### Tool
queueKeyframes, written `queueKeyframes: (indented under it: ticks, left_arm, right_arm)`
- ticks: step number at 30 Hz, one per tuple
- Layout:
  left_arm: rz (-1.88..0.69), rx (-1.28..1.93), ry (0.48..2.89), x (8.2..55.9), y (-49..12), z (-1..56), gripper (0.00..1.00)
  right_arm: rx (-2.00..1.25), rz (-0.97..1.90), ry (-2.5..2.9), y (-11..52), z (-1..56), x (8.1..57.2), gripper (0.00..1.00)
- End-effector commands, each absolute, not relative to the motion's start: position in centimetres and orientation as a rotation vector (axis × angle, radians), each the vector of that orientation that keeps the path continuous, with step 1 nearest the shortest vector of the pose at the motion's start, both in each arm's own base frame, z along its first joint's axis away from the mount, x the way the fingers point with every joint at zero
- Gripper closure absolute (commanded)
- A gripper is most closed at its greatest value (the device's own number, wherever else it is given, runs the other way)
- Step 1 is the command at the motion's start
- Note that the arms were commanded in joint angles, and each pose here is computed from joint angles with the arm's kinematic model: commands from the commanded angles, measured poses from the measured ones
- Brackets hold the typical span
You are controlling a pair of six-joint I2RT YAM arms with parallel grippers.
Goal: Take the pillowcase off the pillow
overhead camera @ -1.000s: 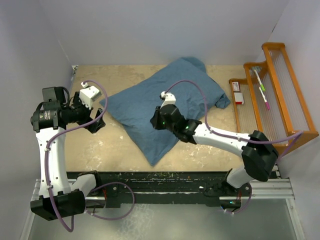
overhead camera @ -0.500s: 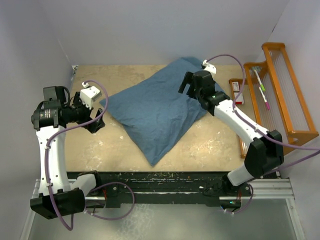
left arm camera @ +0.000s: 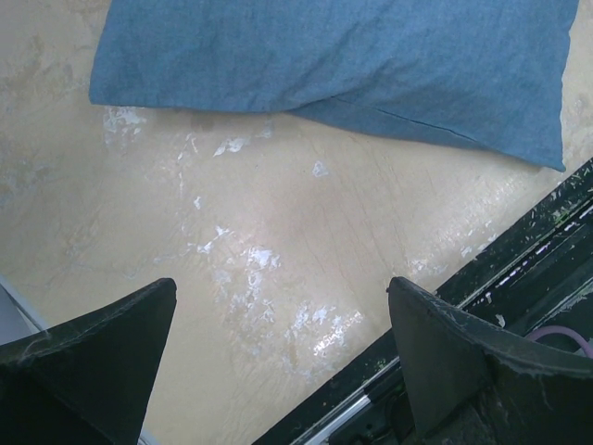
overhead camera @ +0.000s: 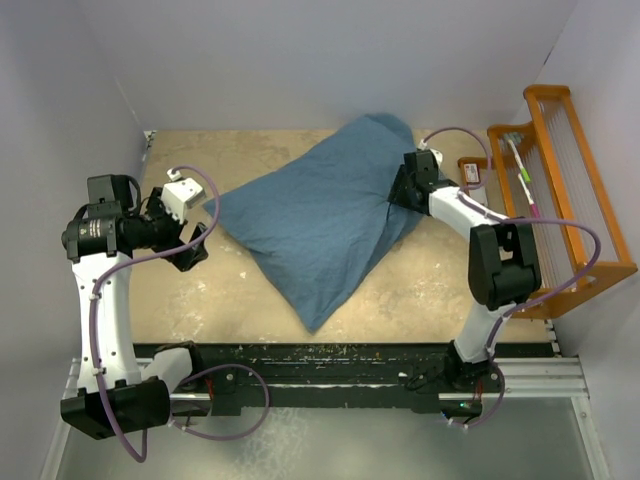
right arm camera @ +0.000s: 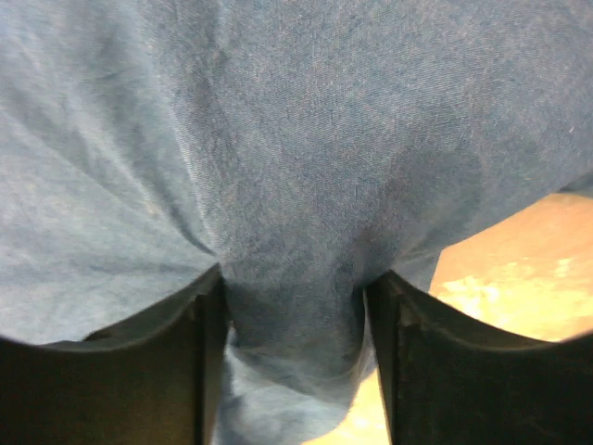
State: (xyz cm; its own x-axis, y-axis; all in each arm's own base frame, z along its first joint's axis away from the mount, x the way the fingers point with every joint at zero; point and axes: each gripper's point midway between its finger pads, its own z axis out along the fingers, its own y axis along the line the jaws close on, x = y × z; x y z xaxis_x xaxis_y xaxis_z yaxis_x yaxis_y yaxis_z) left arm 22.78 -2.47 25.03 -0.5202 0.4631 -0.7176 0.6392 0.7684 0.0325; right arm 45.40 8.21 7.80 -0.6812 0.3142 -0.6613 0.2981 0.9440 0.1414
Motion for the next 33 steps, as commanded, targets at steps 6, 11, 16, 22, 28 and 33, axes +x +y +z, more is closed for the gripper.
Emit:
queueKeyframes:
  ticks: [6, 11, 16, 22, 28, 33]
  left_arm:
    - [-0.301, 0.853, 2.186, 23.6, -2.5, 24.9, 0.01]
    - [-0.382, 0.870, 2.171, 24.1, -3.4, 24.1, 0.01]
    - [-0.429, 0.998, 2.216, 23.9, -4.4, 21.8, 0.01]
    - [-0.330, 1.232, 2.261, 22.9, -5.4, 17.6, 0.01]
    - [-0.333, 1.399, 2.234, 22.2, -7.8, 14.9, 0.01]
    - [-0.238, 1.572, 2.223, 21.8, -10.3, 11.2, 0.01]
  right_arm:
    - [0.221, 0.351, 2.286, 18.5, 10.9, 42.2, 1.00]
    - [0.380, 0.573, 2.251, 26.3, 12.4, 35.8, 1.00]
    - [0.326, 0.726, 2.281, 34.0, 13.8, 30.4, 0.94]
    - [0.214, 0.908, 2.254, 36.4, 19.1, 28.5, 0.38]
    - [0.320, 0.818, 2.189, 26.7, 20.1, 30.1, 0.29]
    - [0.393, 0.668, 2.260, 19.7, 15.2, 31.6, 0.29]
